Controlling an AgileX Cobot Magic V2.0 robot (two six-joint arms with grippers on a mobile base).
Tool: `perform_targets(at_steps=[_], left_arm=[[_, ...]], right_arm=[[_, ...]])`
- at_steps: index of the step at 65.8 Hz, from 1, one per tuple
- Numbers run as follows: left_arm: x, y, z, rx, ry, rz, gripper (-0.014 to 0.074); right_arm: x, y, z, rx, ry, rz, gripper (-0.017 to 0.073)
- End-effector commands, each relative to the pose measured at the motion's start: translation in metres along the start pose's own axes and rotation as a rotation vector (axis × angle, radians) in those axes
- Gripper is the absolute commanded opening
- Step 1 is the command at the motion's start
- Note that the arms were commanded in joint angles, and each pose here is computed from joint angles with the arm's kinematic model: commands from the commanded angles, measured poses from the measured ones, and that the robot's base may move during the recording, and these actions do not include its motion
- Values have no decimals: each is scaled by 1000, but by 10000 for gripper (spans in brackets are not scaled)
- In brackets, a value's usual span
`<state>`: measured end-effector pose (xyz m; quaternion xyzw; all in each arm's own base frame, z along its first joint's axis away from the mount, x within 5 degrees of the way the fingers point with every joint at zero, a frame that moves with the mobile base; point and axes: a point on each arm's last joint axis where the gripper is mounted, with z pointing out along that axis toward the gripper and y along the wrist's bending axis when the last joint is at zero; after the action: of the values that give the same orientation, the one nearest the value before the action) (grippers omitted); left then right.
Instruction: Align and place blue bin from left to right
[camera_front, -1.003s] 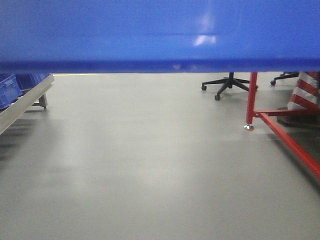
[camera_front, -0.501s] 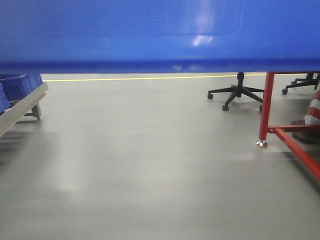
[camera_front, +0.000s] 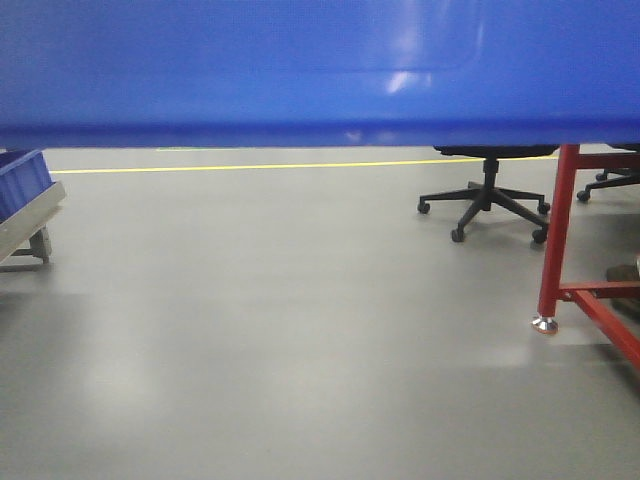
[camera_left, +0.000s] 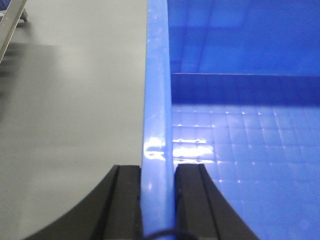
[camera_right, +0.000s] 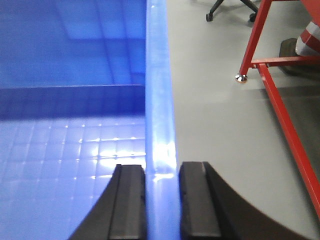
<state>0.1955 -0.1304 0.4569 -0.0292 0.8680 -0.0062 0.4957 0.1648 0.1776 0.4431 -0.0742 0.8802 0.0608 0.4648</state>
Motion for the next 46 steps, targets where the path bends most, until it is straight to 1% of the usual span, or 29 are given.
perform_targets(at_steps=[1,46], left_arm=[[-10,-14,-5,154,-98,-15,-111],[-10,-14,-5,154,-98,-15,-111]], right_arm=[[-15,17,-6,-186,-161,-4,-79],[-16,17,-6,-189,-164,-4,-79]])
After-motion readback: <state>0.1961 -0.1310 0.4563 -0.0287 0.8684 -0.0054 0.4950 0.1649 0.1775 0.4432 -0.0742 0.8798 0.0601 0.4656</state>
